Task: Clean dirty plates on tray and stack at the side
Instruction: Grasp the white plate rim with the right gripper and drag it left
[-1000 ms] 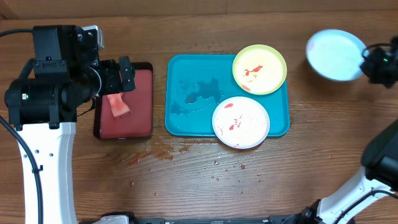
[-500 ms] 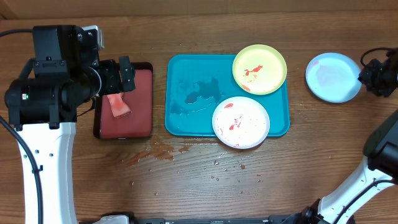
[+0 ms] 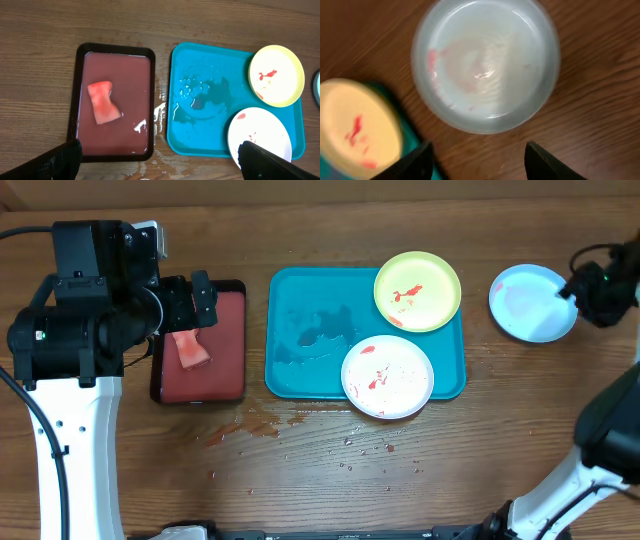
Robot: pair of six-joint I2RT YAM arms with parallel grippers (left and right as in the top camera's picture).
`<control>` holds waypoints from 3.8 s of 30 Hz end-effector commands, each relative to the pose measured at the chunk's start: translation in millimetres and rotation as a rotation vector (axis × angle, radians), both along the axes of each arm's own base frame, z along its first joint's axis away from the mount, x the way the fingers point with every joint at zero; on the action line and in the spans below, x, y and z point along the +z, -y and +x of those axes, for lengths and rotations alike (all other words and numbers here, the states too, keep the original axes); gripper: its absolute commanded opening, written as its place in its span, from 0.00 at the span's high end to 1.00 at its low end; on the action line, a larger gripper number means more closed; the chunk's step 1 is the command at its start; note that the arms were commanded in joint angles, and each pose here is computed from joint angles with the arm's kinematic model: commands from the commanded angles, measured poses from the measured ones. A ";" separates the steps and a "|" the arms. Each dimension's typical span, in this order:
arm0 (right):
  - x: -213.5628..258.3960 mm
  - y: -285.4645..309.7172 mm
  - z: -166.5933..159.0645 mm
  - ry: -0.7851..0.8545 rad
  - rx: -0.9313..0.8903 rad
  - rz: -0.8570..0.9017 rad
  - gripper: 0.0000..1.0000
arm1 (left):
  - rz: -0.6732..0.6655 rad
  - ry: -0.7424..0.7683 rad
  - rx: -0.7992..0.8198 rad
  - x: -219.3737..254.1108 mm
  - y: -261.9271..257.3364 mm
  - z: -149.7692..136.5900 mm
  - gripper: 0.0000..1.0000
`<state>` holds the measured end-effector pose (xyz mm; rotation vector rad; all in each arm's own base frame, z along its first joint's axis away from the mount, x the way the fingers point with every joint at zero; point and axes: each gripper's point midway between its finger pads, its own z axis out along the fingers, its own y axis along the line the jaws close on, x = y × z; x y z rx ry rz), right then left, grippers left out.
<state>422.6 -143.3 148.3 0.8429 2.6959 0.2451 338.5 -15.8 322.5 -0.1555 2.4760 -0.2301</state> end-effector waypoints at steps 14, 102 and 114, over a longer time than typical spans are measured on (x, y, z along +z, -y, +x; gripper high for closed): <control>15.7 -164.6 -66.8 -0.172 0.397 0.057 0.07 | 0.005 0.013 -0.031 3.2 4.4 -2.6 0.00; -49.5 -353.0 -20.4 0.185 0.424 0.228 0.39 | 0.005 0.013 -0.031 3.0 4.3 -2.6 0.00; 52.6 -331.1 -69.4 0.245 0.605 0.134 0.00 | 0.005 0.013 -0.031 3.0 4.4 -2.6 0.00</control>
